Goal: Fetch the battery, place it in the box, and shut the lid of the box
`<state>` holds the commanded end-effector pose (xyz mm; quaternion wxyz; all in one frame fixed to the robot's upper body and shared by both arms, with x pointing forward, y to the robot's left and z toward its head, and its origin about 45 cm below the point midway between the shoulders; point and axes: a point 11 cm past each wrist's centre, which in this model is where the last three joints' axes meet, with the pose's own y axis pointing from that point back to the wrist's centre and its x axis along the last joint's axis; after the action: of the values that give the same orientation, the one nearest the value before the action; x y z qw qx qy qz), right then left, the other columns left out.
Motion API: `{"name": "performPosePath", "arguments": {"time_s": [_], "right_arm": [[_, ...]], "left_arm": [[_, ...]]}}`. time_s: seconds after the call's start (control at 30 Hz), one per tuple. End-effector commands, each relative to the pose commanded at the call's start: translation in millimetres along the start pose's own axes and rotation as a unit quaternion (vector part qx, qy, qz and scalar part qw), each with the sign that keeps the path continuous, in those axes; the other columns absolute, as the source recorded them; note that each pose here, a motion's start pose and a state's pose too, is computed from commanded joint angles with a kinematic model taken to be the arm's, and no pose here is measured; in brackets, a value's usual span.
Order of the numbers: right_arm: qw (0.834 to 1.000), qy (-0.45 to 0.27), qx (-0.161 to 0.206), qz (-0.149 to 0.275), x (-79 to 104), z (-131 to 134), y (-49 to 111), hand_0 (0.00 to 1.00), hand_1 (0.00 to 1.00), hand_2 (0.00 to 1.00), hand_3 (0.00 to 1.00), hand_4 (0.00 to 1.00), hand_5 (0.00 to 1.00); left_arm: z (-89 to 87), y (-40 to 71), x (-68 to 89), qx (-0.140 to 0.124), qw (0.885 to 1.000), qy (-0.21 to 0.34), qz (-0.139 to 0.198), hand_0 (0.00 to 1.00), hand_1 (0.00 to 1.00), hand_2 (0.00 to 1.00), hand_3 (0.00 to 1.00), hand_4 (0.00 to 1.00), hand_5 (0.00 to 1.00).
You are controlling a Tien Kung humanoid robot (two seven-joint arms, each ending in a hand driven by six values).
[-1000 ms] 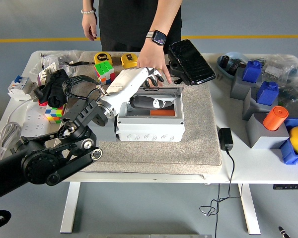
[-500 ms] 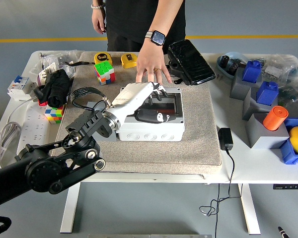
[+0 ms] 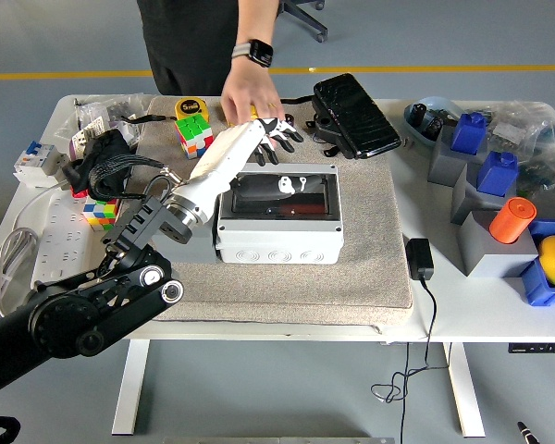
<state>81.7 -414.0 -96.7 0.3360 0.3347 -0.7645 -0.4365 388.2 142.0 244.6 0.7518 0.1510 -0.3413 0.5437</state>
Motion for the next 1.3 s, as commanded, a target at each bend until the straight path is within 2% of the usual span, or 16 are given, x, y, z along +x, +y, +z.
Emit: {"name": "performPosePath", "arguments": {"time_s": [0.1, 0.13, 0.2, 0.3, 0.37, 0.53, 0.73, 0.8, 1.0, 1.3], "right_arm": [[1.000, 0.000, -0.001, 0.000, 0.5, 0.6, -0.1, 0.588, 0.599, 0.628, 0.544, 0.979, 0.568], [1.000, 0.001, -0.002, 0.000, 0.8, 0.9, -0.1, 0.588, 0.599, 0.628, 0.544, 0.979, 0.567], [1.000, 0.000, -0.003, 0.001, 1.9, 1.0, -0.4, 0.588, 0.599, 0.628, 0.544, 0.979, 0.567], [1.000, 0.000, -0.003, 0.001, 2.9, 0.4, -0.6, 0.588, 0.599, 0.628, 0.544, 0.979, 0.567], [1.000, 0.000, -0.003, 0.002, 3.3, -1.0, -0.8, 0.588, 0.600, 0.629, 0.544, 0.978, 0.567], [1.000, -0.002, -0.001, 0.002, 4.2, -3.8, -1.1, 0.588, 0.599, 0.629, 0.544, 0.979, 0.567], [1.000, -0.003, -0.007, 0.003, 5.3, -0.2, -1.4, 0.588, 0.600, 0.629, 0.544, 0.979, 0.568], [1.000, -0.004, -0.007, 0.003, 5.5, 0.0, -1.4, 0.588, 0.600, 0.629, 0.544, 0.979, 0.568], [1.000, -0.005, -0.004, 0.002, 3.8, -2.7, -1.3, 0.588, 0.600, 0.630, 0.544, 0.979, 0.568], [1.000, -0.005, -0.006, 0.001, 4.4, -0.1, -1.3, 0.589, 0.599, 0.630, 0.544, 0.979, 0.569]], "left_arm": [[-12.9, 7.0, 15.0, 0.010, 0.998, 0.056, 0.038, 0.398, 0.561, 0.560, 0.604, 0.998, 0.569], [-16.9, 8.5, 20.5, 0.011, 0.996, 0.074, 0.050, 0.465, 0.595, 0.575, 0.608, 0.998, 0.565], [-30.2, 12.7, 32.3, 0.021, 0.991, 0.111, 0.074, 0.465, 0.595, 0.575, 0.608, 0.998, 0.565], [-49.2, 18.6, 48.4, 0.044, 0.979, 0.166, 0.108, 0.465, 0.595, 0.575, 0.608, 0.998, 0.565], [-64.4, 27.2, 60.0, 0.063, 0.970, 0.196, 0.131, 0.499, 0.611, 0.601, 0.611, 0.990, 0.555], [-92.4, 47.4, 84.0, 0.090, 0.958, 0.212, 0.172, 0.509, 0.619, 0.607, 0.613, 0.994, 0.559], [-110.1, 58.6, 103.6, 0.108, 0.942, 0.243, 0.205, 0.510, 0.621, 0.607, 0.614, 0.992, 0.555], [-111.4, 59.7, 106.0, 0.110, 0.940, 0.248, 0.208, 0.510, 0.621, 0.607, 0.614, 0.992, 0.555], [-118.1, 67.1, 106.9, 0.117, 0.921, 0.303, 0.214, 0.495, 0.616, 0.592, 0.602, 0.974, 0.537], [-126.5, 71.2, 106.3, 0.142, 0.918, 0.307, 0.207, 0.485, 0.612, 0.600, 0.598, 0.965, 0.528]]}}
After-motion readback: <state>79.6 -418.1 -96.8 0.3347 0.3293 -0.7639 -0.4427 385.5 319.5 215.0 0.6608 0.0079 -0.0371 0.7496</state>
